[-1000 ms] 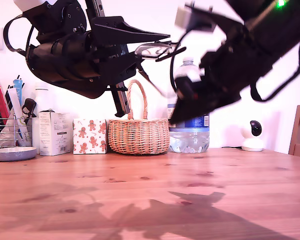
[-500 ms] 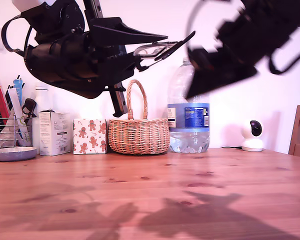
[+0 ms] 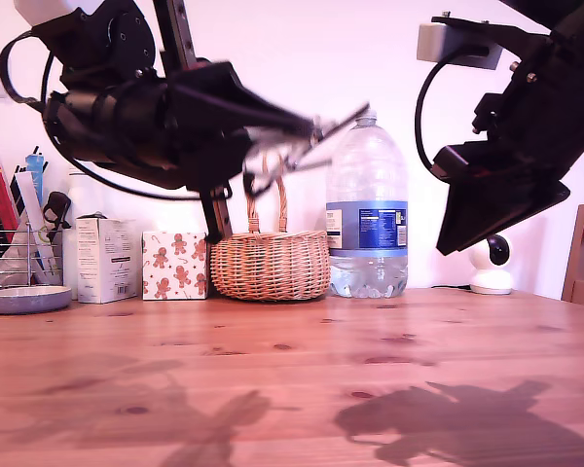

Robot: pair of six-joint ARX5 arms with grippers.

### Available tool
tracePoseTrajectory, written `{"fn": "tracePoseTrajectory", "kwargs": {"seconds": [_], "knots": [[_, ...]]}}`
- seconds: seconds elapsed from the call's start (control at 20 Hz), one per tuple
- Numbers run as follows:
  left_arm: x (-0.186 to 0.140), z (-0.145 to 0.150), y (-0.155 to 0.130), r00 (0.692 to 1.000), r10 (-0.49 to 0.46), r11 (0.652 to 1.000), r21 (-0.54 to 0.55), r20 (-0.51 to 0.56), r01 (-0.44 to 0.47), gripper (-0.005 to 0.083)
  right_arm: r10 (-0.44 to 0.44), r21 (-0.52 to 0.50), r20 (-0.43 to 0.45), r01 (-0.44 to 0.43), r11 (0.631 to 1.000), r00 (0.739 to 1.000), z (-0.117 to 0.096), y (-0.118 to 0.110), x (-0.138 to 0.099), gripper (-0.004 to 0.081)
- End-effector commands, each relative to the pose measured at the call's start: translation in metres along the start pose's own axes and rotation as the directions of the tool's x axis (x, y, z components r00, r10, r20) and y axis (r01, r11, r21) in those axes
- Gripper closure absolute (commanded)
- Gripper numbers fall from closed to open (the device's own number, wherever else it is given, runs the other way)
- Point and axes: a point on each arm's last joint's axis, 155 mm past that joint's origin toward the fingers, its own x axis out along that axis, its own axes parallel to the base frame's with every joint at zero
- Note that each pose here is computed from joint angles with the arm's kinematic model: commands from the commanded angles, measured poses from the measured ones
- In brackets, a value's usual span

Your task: Pick up the glasses and close them, then place them back on the table

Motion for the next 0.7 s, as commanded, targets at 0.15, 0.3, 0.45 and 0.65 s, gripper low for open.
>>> {"fn": "tracePoseTrajectory", "kwargs": {"seconds": [0.15, 0.3, 0.45, 0.65], "knots": [[0.0, 0.0, 0.019, 0.994, 0.101, 0.995, -0.012, -0.031, -0.101, 0.0795, -0.011, 0.055, 0.076, 0.007, 0.998, 0.997, 0.019, -0.003, -0.012, 0.0783], [0.0, 0.002, 0.02, 0.994, 0.104, 0.995, -0.005, -0.027, -0.104, 0.0795, -0.041, 0.108, 0.184, 0.021, 0.994, 0.982, 0.043, -0.011, -0.035, 0.0783], [0.0, 0.003, 0.02, 0.994, 0.105, 0.994, 0.006, -0.024, -0.105, 0.0795, -0.108, 0.155, 0.273, 0.067, 0.986, 0.956, 0.059, -0.033, -0.063, 0.0783], [0.0, 0.005, 0.021, 0.994, 0.107, 0.994, 0.024, -0.019, -0.106, 0.0795, -0.186, 0.212, 0.392, 0.108, 0.971, 0.901, 0.069, -0.065, -0.1, 0.0783]]}}
